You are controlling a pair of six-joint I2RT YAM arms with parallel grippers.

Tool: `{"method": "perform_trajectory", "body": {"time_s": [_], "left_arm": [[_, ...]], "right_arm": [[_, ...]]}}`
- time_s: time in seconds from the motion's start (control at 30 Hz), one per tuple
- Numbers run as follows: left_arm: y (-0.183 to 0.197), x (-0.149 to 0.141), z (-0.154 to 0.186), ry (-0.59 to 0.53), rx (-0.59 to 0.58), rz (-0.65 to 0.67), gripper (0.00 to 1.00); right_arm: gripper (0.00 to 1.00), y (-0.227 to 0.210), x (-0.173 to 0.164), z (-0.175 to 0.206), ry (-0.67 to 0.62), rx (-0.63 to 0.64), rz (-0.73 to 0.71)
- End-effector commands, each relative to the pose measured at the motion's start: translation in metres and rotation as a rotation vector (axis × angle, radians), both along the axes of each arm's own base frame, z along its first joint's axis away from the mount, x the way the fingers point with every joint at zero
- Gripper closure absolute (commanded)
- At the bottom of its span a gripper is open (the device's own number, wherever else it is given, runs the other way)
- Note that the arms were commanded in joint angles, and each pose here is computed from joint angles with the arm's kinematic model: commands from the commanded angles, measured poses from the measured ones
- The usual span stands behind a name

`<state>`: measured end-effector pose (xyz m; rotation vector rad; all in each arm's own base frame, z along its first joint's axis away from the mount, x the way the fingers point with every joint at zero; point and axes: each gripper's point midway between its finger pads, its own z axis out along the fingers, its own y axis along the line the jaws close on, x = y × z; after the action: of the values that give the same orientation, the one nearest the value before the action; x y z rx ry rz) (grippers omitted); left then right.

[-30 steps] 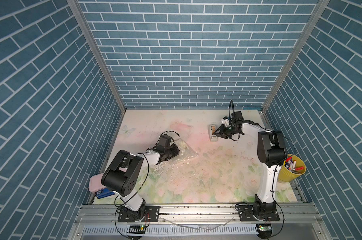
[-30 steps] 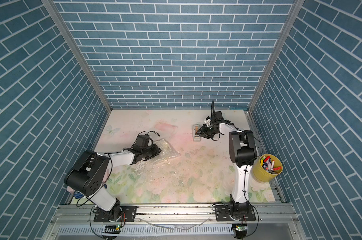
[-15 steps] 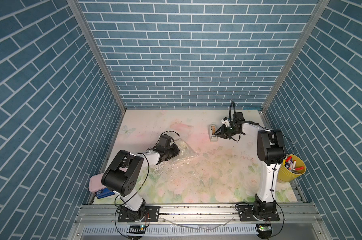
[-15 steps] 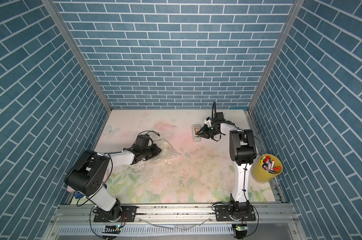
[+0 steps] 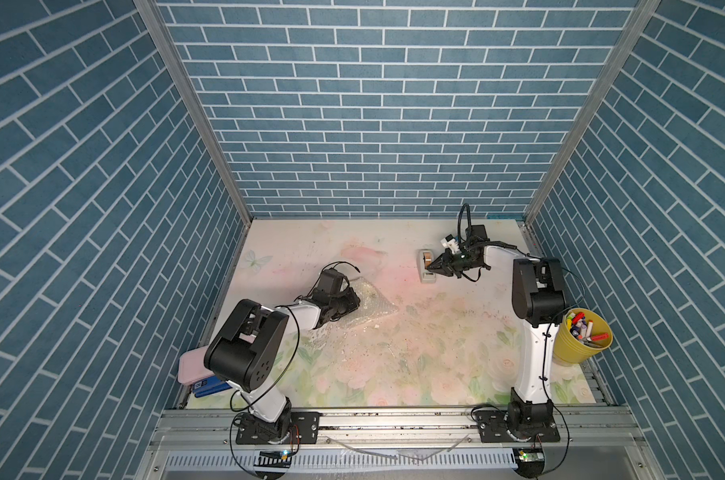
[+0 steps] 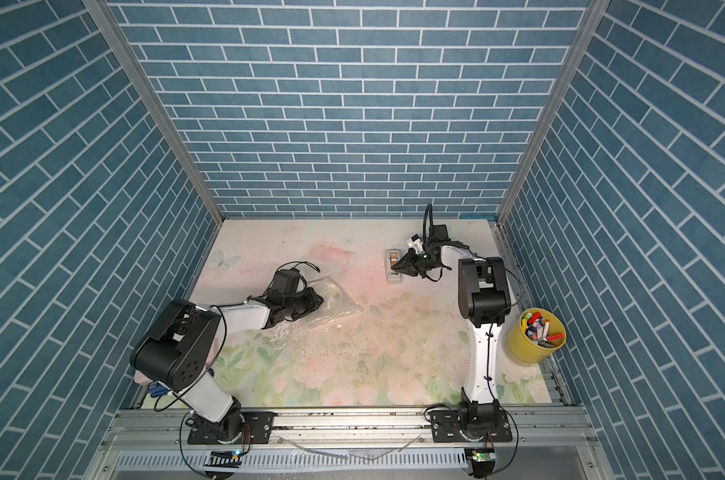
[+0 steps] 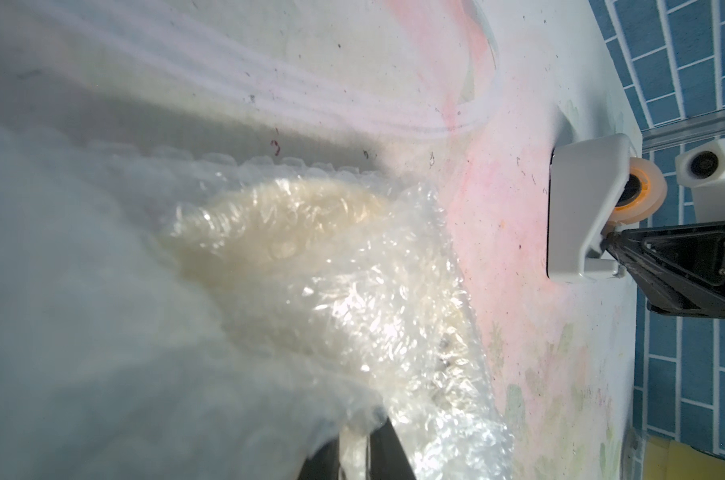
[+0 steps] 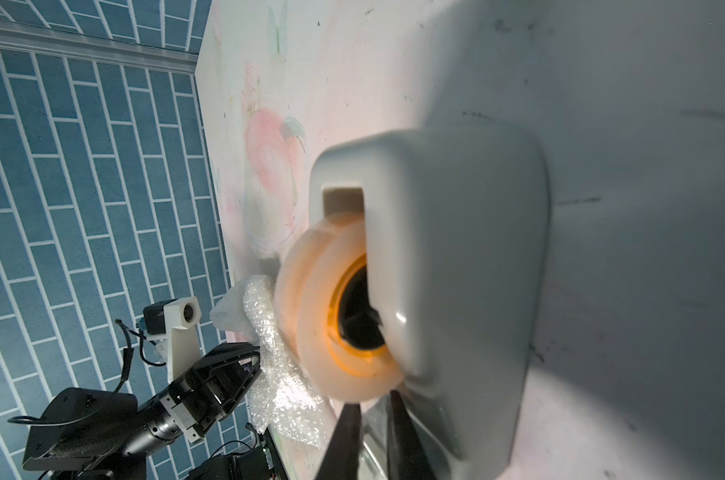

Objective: Wrap dinner plates in bubble wrap
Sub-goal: Pull the tape from the tape cutter.

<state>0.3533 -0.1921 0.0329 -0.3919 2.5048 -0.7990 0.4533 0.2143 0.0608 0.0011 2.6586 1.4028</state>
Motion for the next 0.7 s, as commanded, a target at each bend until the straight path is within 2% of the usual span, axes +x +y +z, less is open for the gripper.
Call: {"method": "perform_trajectory", "body": {"time_s": [0.0, 0.3, 0.43, 0.47, 0.6, 0.67], "left_arm": [[0.0153, -0.0356, -0.0455, 0.172, 0.087, 0.004, 0.83], [0.0151, -0.0358, -0.0470, 0.176, 0.086, 0.004, 0.83], [0.0146, -0.0356, -0.0471, 0.175, 0.084, 0.004, 0.83], [0.0148, -0.0361, -0.0476, 0.176, 0.085, 0.003, 0.83], [0.0154, -0.0359, -0.0481, 0.176, 0.085, 0.006, 0.84], [0.0151, -0.0358, -0.0484, 0.176, 0.085, 0.006, 0.84]], "right_arm": [[0.83, -0.0008, 0.0018, -0.0029, -0.010, -0.003, 0.025], [0.89, 0.0010, 0.0032, -0.0051, 0.001, 0.005, 0.032], [0.82, 0.0015, 0.0019, -0.0078, 0.010, 0.009, 0.039], [0.83, 0.0013, 0.0016, -0.0077, 0.009, 0.007, 0.040], [1.00, 0.0010, 0.0024, -0.0053, 0.000, 0.006, 0.034], [1.00, 0.0014, 0.0024, -0.0010, -0.008, 0.013, 0.030]]}}
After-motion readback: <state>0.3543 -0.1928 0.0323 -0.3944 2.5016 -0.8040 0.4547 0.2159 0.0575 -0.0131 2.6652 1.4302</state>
